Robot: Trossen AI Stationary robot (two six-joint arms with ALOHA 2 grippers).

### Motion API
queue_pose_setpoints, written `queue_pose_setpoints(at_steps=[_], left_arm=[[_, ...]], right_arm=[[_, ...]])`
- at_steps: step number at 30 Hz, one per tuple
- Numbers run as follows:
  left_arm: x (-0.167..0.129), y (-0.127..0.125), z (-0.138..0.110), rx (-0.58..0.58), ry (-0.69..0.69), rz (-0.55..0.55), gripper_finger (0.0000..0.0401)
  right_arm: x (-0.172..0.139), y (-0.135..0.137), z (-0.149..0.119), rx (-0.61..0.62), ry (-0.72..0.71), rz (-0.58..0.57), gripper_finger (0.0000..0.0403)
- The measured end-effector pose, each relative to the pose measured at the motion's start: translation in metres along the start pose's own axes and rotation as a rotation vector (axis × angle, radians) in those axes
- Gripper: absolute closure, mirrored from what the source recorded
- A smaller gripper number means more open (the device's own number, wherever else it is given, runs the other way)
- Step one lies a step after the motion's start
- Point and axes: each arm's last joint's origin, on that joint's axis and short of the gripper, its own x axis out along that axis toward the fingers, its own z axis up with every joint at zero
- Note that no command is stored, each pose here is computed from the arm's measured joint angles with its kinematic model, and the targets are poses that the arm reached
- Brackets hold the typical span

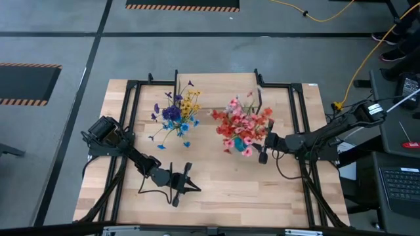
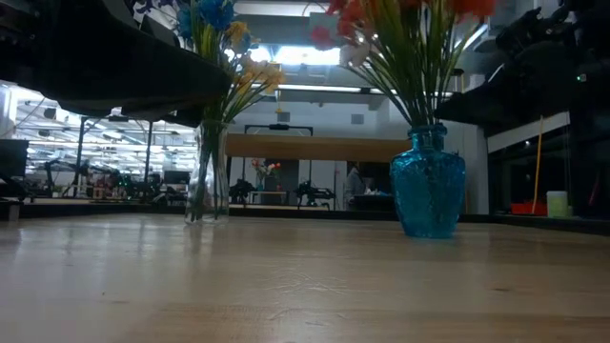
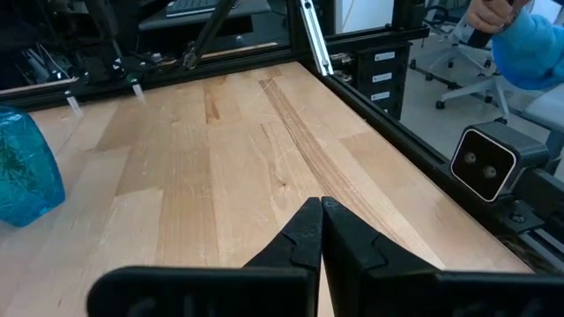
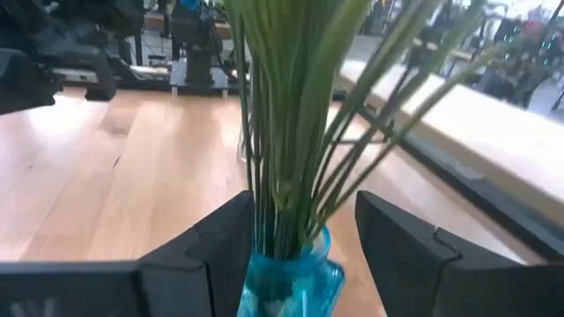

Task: Pick and place flowers into a vace then onto a shelf
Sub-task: Put the blue vase on the shelf

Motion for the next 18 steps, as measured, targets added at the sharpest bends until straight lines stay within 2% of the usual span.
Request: queue_pose_setpoints(at_steps=[12, 18], left_arm=[[-0.001, 0.001, 0.003, -0.003, -0.01, 0.016, 0.0397], [-0.006, 0.002, 0.013, 0.001, -0.001, 0.017, 0.0399]], right_arm=[[-0.003, -0.002, -0.001, -0.024, 0.027, 0.001, 0.0201], [-0.009, -0.003, 0.0, 0.03, 0.046, 0.021, 0.0201]])
